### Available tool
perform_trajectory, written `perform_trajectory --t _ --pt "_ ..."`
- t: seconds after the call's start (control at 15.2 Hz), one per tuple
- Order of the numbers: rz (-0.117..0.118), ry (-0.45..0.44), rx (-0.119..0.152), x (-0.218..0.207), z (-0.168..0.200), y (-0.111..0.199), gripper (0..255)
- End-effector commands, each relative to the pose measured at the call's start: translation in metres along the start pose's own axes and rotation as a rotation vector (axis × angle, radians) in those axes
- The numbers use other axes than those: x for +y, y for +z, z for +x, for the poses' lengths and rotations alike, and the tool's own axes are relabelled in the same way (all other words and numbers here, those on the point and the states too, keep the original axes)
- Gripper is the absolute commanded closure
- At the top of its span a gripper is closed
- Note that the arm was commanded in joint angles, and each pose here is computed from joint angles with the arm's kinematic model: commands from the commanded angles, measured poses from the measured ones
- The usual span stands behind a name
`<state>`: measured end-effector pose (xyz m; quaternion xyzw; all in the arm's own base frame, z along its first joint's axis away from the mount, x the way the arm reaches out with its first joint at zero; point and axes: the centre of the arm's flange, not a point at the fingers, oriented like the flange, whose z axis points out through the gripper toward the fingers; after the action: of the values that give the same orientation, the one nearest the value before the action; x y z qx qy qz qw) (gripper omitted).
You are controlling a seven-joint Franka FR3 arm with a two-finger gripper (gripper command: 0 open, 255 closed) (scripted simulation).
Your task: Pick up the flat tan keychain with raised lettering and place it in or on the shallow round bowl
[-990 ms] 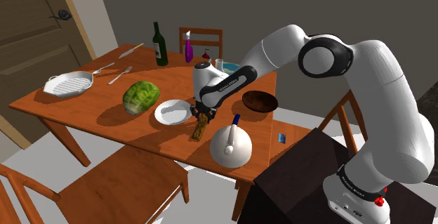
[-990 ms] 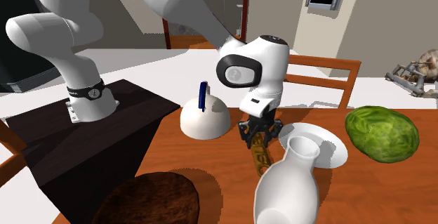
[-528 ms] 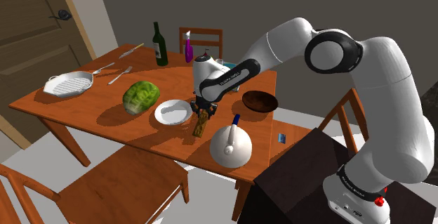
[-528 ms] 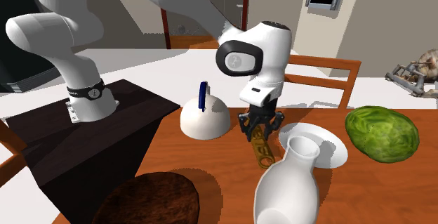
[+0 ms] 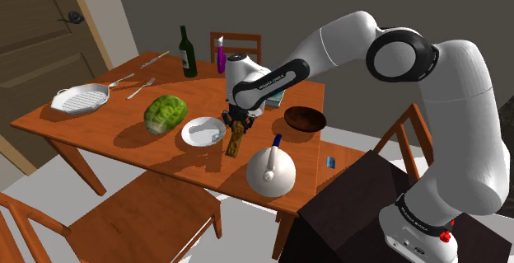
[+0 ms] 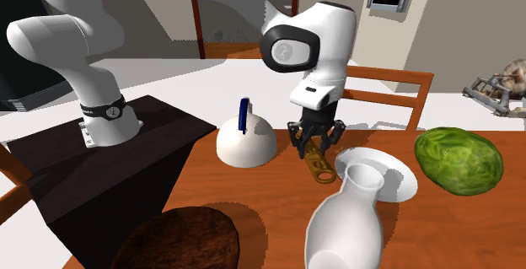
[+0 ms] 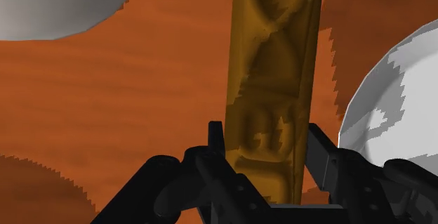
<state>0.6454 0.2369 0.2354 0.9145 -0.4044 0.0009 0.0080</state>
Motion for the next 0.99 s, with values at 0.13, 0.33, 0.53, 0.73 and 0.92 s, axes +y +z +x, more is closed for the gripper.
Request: perform_trajectory --t 0.13,0.33,0.53,0.73,0.92 --pt "0.0 0.0 0.0 0.002 0.001 -0.022 255" --pt "0.0 0.0 0.0 0.002 0.001 -0.038 255" --pt "0.0 0.0 0.0 0.013 0.008 -0.044 255" --pt "0.0 0.0 0.0 0.046 0.031 -0.044 255" --pt "0.0 0.0 0.0 0.079 0.053 -0.044 255"
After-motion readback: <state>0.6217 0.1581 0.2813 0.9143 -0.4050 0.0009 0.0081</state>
